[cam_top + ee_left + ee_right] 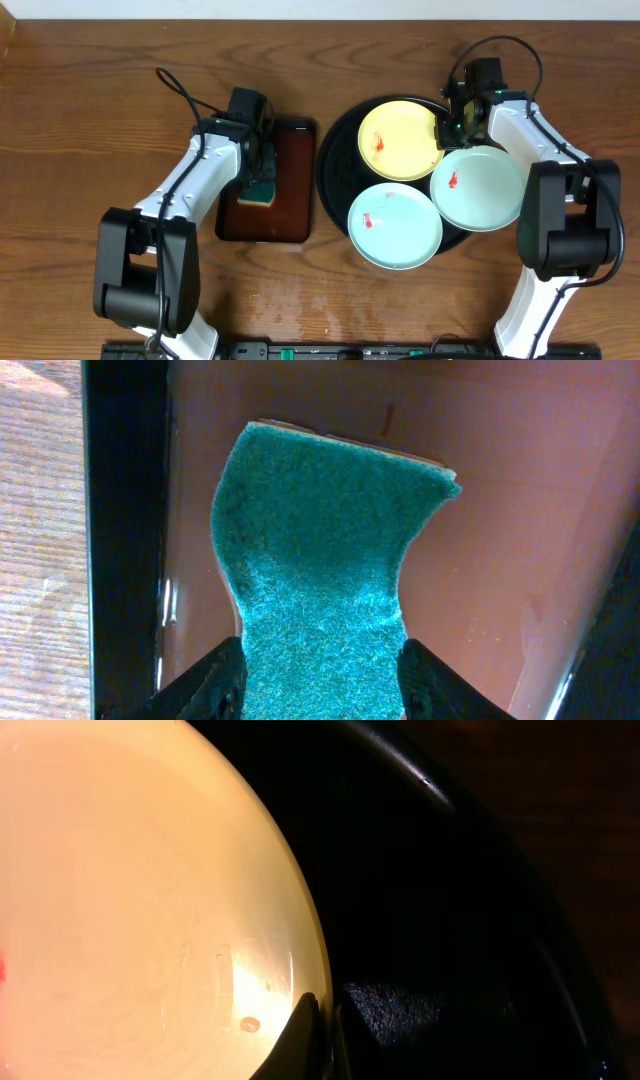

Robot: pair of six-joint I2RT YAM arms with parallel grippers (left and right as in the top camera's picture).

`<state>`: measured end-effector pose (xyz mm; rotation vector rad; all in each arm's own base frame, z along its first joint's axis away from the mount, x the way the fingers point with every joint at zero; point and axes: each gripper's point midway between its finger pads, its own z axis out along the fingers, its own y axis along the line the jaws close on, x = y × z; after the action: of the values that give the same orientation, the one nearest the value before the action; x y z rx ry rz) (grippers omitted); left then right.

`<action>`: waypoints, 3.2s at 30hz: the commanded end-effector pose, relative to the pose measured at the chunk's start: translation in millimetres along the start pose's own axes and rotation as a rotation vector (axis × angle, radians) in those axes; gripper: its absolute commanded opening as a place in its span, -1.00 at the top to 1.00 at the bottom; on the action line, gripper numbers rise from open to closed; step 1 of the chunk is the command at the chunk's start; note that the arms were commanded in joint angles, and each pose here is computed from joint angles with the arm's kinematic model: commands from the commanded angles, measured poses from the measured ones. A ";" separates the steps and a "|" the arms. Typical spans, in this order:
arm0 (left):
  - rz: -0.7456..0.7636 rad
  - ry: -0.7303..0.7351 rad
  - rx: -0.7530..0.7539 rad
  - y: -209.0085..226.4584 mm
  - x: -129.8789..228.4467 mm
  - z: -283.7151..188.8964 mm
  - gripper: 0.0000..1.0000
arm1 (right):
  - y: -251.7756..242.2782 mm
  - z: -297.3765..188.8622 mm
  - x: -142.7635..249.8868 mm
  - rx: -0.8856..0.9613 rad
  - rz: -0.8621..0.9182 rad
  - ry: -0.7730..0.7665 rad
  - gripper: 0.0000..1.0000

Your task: Clean dirty plates on tray and stack at the side

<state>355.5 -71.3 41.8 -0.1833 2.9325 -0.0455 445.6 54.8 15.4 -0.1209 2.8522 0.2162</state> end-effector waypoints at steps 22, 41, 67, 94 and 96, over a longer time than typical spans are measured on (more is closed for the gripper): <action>-0.028 0.044 -0.046 6.8 6.6 39.2 0.51 | 0.0 -5.6 -8.2 0.002 0.000 -0.022 0.91; -0.026 -0.066 -0.006 2.3 -10.7 -16.4 0.85 | -0.2 -5.6 -6.3 0.002 0.002 -0.015 0.74; -0.030 -0.137 0.035 -9.3 -39.4 -64.9 0.85 | -0.1 -5.6 -6.3 0.002 0.002 -0.015 0.63; 0.044 -0.184 0.055 -30.8 -52.4 -92.9 0.85 | 0.1 -5.6 -0.1 0.001 0.005 0.010 0.67; 0.044 -0.184 0.055 -30.8 -52.4 -92.9 0.85 | 1.5 -5.6 0.0 -0.006 0.005 0.011 0.65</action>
<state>384.4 -93.8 125.5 -0.1169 2.8014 -0.0920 437.8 54.3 13.3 -0.1193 2.8855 0.2165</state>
